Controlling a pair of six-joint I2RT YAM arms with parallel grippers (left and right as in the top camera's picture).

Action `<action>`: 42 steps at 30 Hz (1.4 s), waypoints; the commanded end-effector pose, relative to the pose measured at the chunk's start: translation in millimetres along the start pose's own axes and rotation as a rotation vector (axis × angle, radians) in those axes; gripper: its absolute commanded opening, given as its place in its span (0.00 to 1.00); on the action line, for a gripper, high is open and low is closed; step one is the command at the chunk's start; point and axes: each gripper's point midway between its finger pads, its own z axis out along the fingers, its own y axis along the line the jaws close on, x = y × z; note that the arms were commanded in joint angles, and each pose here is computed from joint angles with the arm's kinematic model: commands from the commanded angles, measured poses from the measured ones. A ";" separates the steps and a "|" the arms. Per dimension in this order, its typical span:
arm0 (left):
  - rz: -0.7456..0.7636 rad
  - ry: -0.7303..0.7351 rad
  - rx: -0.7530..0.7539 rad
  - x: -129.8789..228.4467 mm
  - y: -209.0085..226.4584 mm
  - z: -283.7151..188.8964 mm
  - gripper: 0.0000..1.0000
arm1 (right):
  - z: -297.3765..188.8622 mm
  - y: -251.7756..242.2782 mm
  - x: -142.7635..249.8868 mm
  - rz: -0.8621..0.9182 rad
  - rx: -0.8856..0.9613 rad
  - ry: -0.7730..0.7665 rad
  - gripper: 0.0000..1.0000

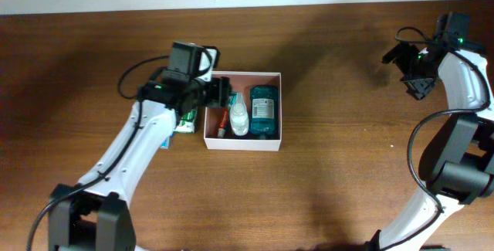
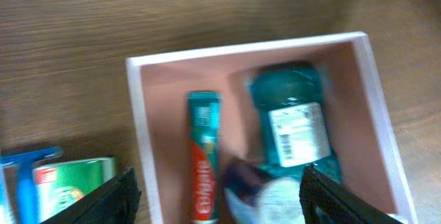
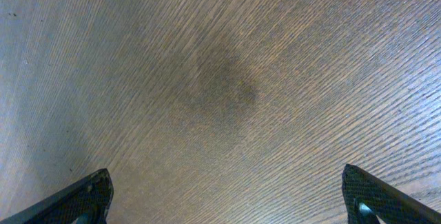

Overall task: Pack container
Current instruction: 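Carry the toothpaste tube right and drop it into the box, then move left gripper back over the blue toothbrush and lower onto it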

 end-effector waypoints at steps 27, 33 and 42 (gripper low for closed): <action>-0.230 0.162 -0.379 57.7 148.5 -4.6 0.99 | -1.8 -2.7 -3.5 -0.003 0.009 -0.012 0.99; -0.272 0.203 -0.395 70.1 166.4 2.8 0.99 | -1.8 -2.7 -3.5 -0.003 0.009 -0.012 0.99; -0.295 0.216 -0.350 73.9 164.7 7.1 0.48 | -1.8 -2.7 -3.5 -0.003 0.009 -0.012 0.99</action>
